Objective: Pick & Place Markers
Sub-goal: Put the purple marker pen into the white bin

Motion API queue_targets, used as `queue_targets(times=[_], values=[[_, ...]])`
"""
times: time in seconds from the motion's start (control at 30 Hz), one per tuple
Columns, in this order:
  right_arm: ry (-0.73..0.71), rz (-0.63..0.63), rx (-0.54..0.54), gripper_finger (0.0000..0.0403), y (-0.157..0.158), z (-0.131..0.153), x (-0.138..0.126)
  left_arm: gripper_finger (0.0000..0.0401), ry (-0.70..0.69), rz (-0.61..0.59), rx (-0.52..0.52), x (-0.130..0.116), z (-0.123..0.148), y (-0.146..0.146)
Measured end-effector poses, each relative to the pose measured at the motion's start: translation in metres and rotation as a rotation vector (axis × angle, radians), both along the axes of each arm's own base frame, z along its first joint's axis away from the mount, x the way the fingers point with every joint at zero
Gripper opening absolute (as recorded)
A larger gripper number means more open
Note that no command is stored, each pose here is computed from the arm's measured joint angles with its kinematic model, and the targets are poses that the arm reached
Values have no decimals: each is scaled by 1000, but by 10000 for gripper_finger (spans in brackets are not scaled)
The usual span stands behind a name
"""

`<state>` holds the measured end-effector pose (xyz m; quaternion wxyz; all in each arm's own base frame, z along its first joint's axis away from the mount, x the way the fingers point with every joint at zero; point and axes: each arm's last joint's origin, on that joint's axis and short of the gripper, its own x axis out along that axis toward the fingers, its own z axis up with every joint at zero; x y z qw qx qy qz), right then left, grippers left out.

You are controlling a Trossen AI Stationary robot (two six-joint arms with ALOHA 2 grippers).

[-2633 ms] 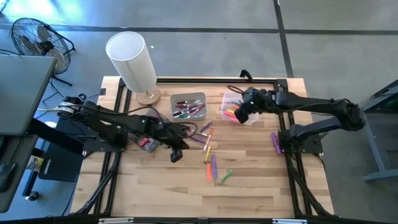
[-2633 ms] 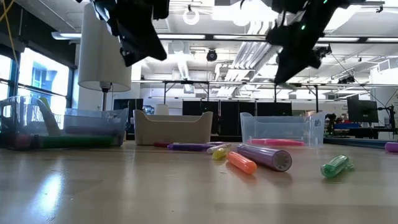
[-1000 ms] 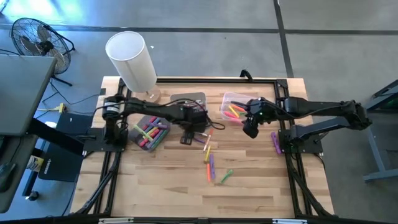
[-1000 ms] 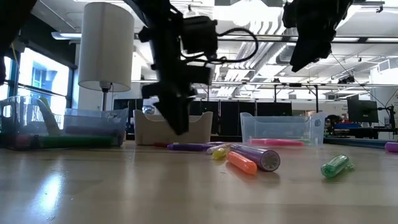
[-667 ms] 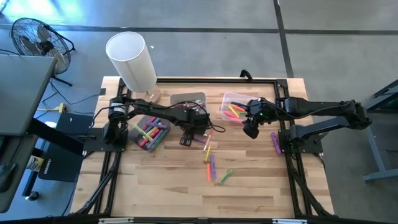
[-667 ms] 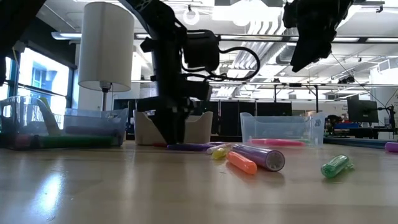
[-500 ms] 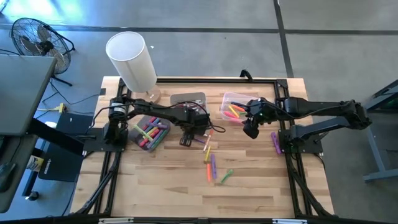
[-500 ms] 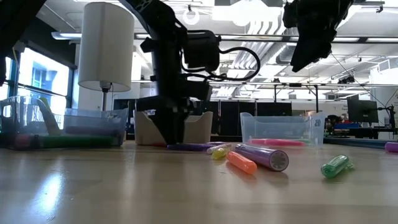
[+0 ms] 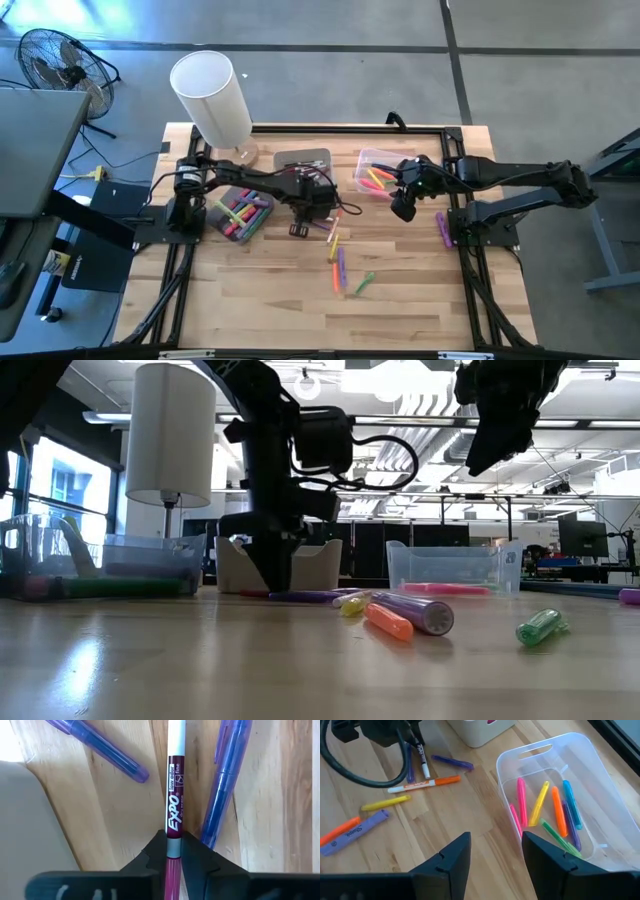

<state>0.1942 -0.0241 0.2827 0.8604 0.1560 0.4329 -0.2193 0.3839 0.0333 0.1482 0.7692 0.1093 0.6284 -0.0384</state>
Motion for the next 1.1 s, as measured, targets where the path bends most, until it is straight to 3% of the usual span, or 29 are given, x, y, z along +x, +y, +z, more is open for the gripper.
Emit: queue_targets(times=[0.17,0.4,0.67,0.73,0.83,0.9,1.0,1.1], values=[[0,0,1,166,0,0,0,29,3,-4,20,0,0,-7],[-3,3,18,163,0,0,0,21,38,135,-18,5,15,-6],[-3,14,21,162,1,0,0,21,-79,119,-30,17,81,-4],[-10,-1,14,161,0,0,1,21,-60,120,-35,12,96,1],[-20,-23,8,162,0,1,1,21,-188,113,-32,17,128,19],[-34,-27,8,162,0,2,2,21,-168,134,-23,5,140,36],[-68,-54,23,161,-1,3,4,21,-205,164,1,-1,149,66],[-100,-79,37,158,-1,4,6,21,-112,202,-36,-18,143,93]])
